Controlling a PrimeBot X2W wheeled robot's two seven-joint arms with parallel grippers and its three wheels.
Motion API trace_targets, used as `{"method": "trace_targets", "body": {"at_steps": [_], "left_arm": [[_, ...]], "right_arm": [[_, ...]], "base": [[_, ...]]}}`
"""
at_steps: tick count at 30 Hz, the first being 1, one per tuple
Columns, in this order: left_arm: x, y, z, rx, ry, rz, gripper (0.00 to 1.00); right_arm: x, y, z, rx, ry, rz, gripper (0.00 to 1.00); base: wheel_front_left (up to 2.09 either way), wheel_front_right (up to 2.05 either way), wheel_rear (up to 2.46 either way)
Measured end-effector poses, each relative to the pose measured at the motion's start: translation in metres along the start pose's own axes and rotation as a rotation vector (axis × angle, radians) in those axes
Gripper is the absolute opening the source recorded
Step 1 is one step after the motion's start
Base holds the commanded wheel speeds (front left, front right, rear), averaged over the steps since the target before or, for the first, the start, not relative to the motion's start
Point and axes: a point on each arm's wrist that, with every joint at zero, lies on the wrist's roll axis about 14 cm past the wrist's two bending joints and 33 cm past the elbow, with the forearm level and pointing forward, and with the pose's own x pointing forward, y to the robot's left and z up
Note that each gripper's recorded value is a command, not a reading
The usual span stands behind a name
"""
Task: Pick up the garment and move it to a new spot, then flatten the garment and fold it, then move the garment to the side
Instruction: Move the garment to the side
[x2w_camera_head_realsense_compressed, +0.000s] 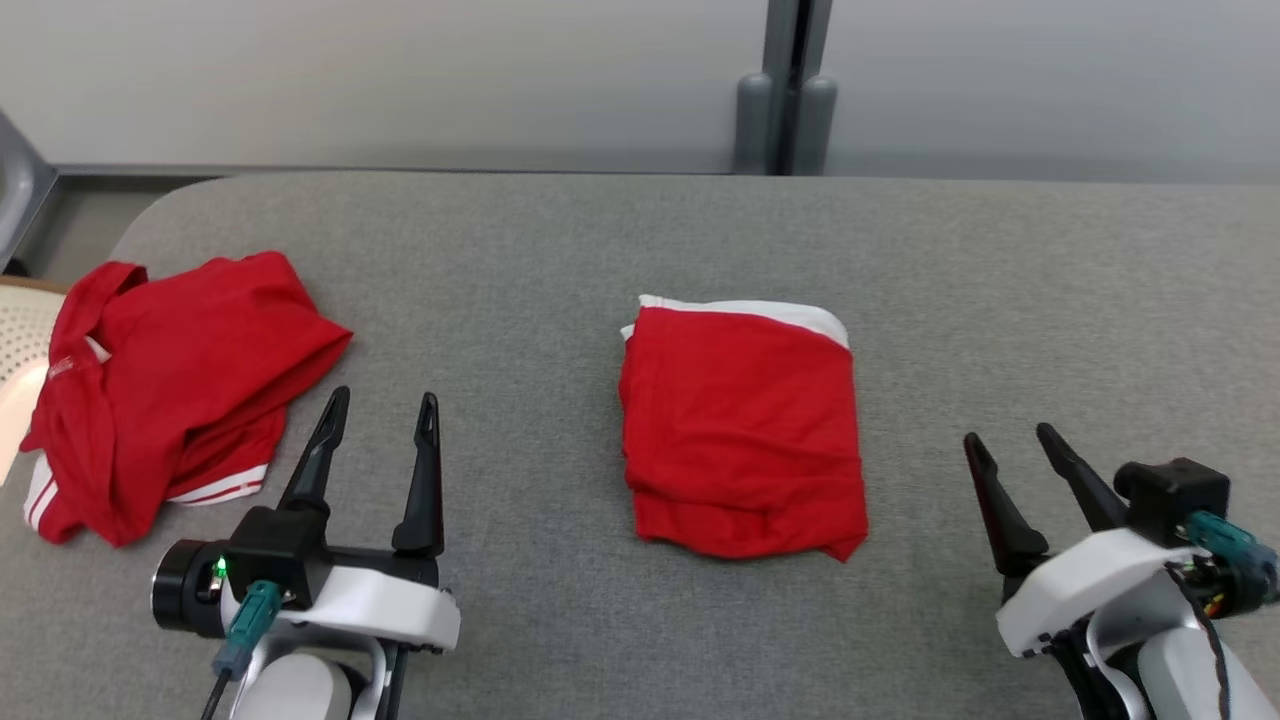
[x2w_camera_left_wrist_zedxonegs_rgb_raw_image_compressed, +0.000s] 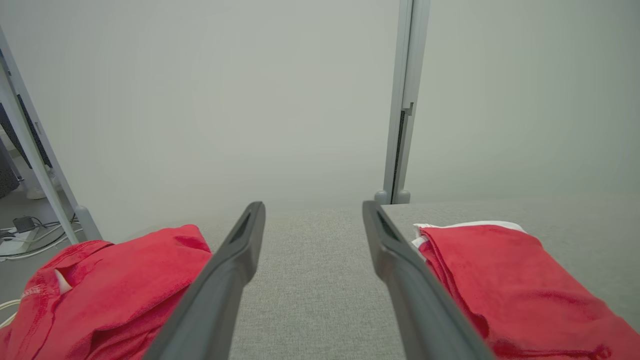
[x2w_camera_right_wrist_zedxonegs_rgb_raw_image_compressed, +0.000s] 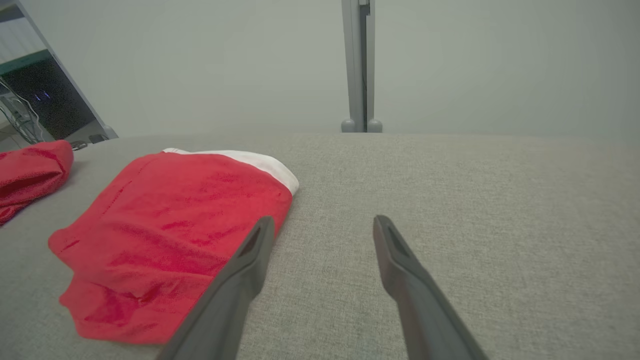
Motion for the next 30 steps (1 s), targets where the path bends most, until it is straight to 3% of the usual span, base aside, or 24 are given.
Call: {"method": "trace_targets", "body": {"at_steps": [6,13,14,15,16,25,30], "left_arm": [[0.01,0.007,-0.006,-0.019,0.007,0.046,1.0],[0.015,0.019,-0.008,-0.009,0.007,0.091,1.0],[0.015,0.021,-0.009,-0.006,0.009,0.095,1.0],[0.015,0.023,-0.009,0.0,0.008,0.1,1.0],[0.016,0.024,-0.008,0.005,0.006,0.102,1.0],[0.031,0.003,0.0,0.018,-0.037,0.033,1.0],[0.046,-0.025,0.002,0.023,-0.063,-0.064,1.0]], "right_arm": [[0.046,0.032,-0.044,0.045,0.146,0.102,1.0],[0.07,0.052,-0.088,0.095,0.319,0.16,0.98],[0.073,0.054,-0.088,0.095,0.322,0.168,0.49],[0.076,0.055,-0.088,0.099,0.324,0.175,0.31],[0.077,0.057,-0.087,0.107,0.328,0.181,0.0],[0.063,0.048,-0.083,0.071,0.298,0.193,0.0],[0.046,0.02,-0.076,0.055,0.262,0.142,0.0]], "base": [[0.0,0.0,0.0],[0.0,0.0,0.0],[0.0,0.0,0.0],[0.0,0.0,0.0],[0.0,0.0,0.0],[0.0,0.0,0.0],[0.0,0.0,0.0]]}}
